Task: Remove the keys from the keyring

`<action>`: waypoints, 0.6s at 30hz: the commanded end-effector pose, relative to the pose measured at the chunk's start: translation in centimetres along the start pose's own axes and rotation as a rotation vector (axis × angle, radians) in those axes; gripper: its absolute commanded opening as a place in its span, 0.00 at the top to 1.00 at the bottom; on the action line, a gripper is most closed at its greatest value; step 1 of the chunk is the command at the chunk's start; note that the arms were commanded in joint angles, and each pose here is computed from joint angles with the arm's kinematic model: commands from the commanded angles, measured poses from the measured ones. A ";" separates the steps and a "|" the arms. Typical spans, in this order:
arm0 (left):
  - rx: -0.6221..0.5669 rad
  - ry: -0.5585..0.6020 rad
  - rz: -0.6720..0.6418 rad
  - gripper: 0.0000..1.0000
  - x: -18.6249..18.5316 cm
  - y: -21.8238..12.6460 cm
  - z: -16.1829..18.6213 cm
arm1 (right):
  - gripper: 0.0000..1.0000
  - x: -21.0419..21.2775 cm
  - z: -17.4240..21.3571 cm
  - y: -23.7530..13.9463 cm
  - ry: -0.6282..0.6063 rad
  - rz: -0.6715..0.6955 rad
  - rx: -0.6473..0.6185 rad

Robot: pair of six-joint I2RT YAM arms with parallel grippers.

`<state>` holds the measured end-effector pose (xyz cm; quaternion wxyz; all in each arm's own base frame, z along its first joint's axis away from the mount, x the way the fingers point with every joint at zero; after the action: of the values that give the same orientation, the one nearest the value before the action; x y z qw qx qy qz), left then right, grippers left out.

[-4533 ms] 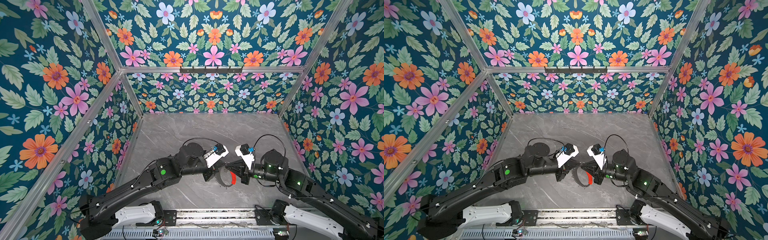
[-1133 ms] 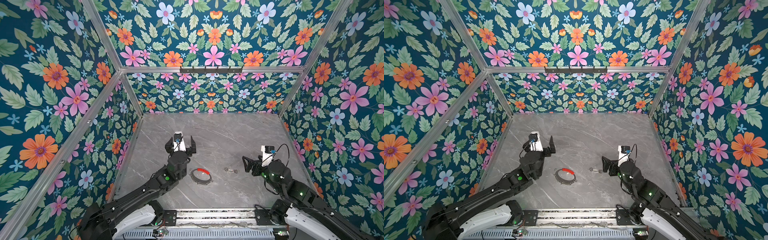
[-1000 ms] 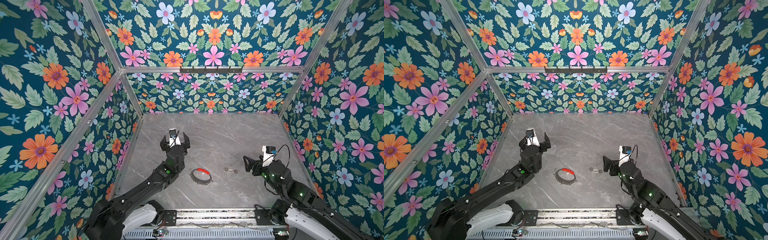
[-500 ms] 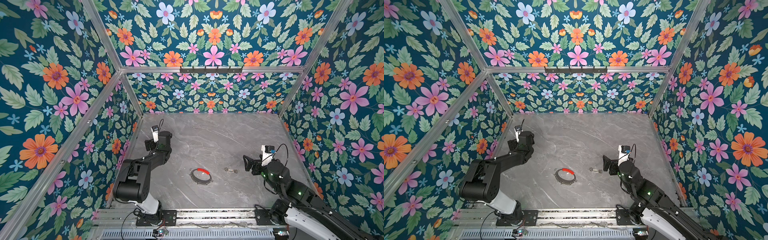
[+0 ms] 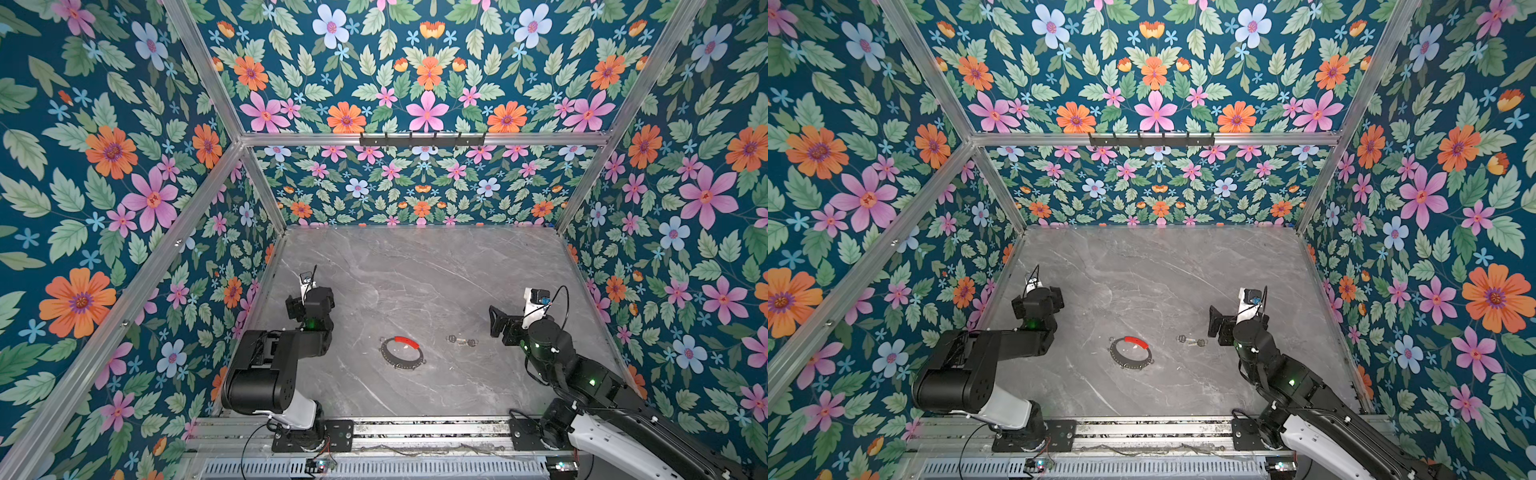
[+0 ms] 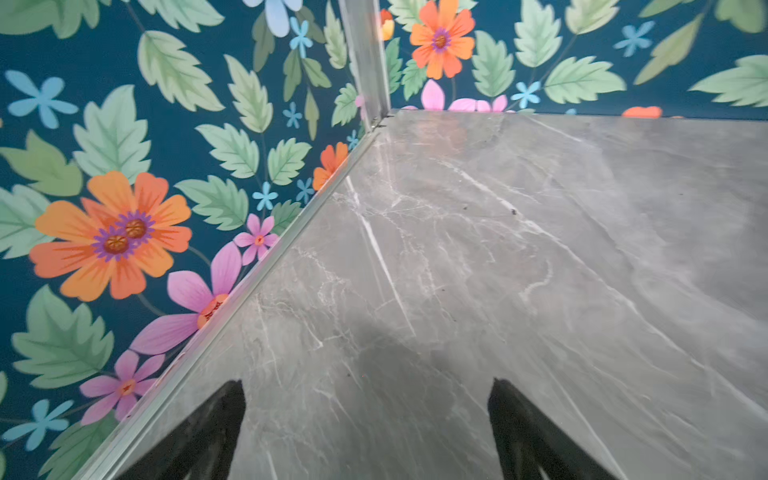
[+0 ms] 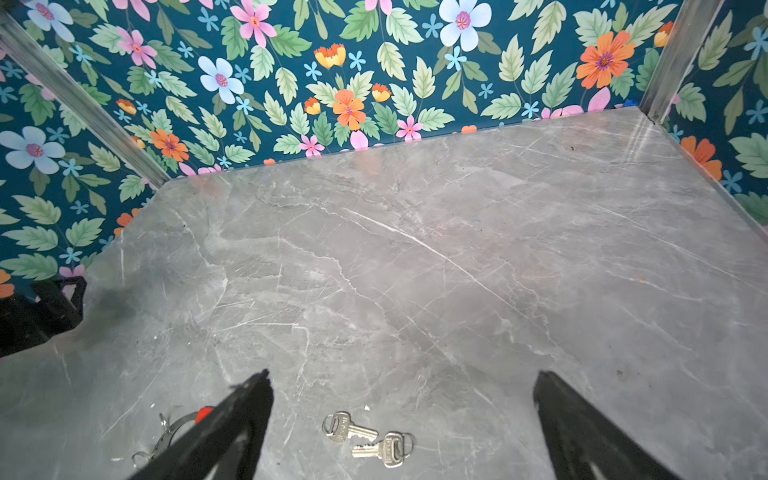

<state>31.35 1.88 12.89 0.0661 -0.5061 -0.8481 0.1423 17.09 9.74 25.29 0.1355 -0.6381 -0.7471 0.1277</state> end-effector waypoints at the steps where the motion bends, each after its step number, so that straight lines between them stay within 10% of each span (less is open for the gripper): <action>1: -0.089 -0.054 0.067 0.04 -0.1 -0.6 -1.4 | 0.01 -0.2 -0.8 0.2 0.039 0.056 -0.049; 18: -0.075 -0.060 0.271 0.02 -1.0 0.0 -1.2 | 0.01 -0.2 -1.4 0.6 0.002 0.078 -0.074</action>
<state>31.70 2.04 13.83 0.0241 -0.5776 -0.8043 0.1374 17.99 9.71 25.87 0.1168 -0.6666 -0.7275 0.1131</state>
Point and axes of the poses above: each gripper's point midway between its finger pads, its own y axis out along the fingers, its own x axis along the line the jaws close on, z = x × y, the point moved 8 cm from there along -y, back along the fingers, and after that the axes turned 12 degrees about -y, right-handed, at the moved point
